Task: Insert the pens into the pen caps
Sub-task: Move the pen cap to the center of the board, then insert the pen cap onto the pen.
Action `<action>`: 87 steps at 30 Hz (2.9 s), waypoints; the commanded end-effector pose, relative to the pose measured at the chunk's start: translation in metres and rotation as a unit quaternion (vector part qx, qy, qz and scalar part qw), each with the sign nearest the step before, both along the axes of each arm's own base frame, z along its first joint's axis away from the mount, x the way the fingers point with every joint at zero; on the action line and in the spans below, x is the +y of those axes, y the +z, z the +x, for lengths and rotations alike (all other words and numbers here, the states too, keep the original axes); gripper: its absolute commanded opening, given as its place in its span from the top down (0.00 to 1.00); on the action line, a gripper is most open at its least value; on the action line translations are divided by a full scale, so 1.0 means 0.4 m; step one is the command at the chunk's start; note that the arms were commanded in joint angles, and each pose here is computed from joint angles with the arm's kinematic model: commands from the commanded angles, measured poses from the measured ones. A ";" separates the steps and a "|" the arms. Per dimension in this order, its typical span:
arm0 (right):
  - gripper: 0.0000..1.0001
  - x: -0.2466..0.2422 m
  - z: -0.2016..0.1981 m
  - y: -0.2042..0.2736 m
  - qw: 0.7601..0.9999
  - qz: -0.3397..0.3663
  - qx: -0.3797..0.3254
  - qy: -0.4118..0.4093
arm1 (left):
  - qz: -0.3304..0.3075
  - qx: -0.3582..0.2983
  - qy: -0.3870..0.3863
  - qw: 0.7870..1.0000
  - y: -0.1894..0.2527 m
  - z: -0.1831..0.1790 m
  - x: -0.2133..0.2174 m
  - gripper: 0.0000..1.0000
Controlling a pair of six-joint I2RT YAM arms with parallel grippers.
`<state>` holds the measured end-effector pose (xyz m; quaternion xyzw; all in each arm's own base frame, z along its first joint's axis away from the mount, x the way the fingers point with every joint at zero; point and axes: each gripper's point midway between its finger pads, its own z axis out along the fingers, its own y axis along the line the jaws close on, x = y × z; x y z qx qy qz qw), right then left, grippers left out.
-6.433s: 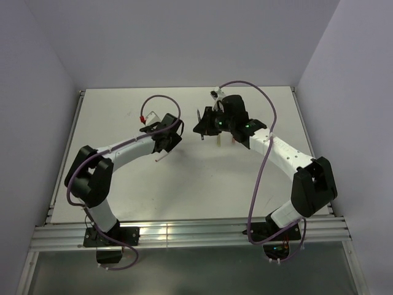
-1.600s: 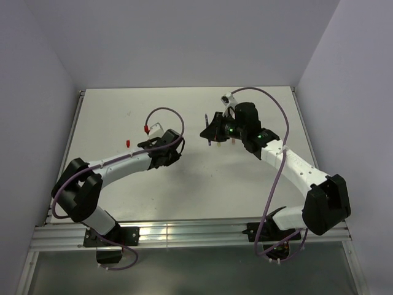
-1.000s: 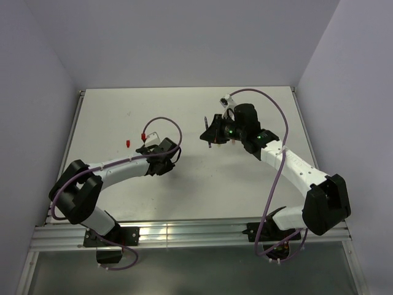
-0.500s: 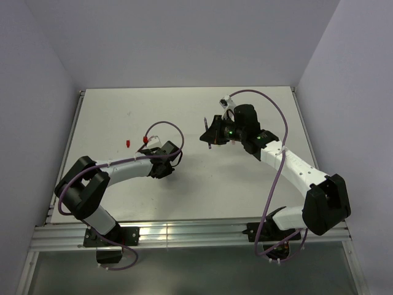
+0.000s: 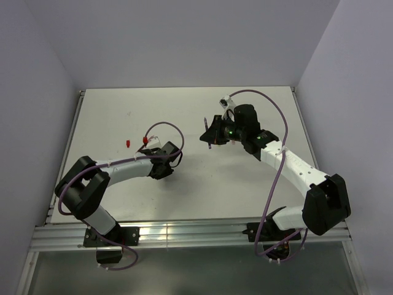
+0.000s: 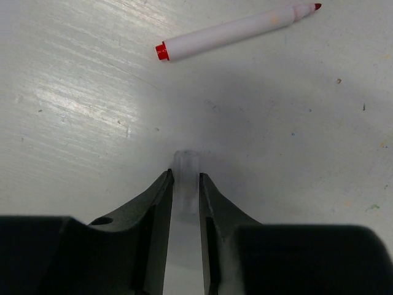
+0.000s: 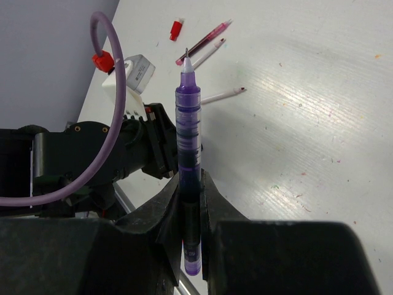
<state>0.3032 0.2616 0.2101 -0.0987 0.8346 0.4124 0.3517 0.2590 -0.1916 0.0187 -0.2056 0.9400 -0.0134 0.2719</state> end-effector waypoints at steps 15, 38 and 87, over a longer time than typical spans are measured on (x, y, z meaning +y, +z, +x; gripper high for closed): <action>1.00 0.010 0.000 0.021 1.000 0.009 -0.021 0.009 | 0.004 -0.026 -0.015 1.000 0.081 0.028 -0.013 0.63; 1.00 0.008 -0.006 0.027 1.000 0.011 -0.024 0.011 | 0.003 0.000 -0.022 1.000 0.020 0.018 -0.030 0.68; 1.00 0.005 -0.001 0.034 0.999 0.001 -0.035 0.008 | -0.149 -0.105 -0.086 0.980 0.272 0.051 -0.137 1.00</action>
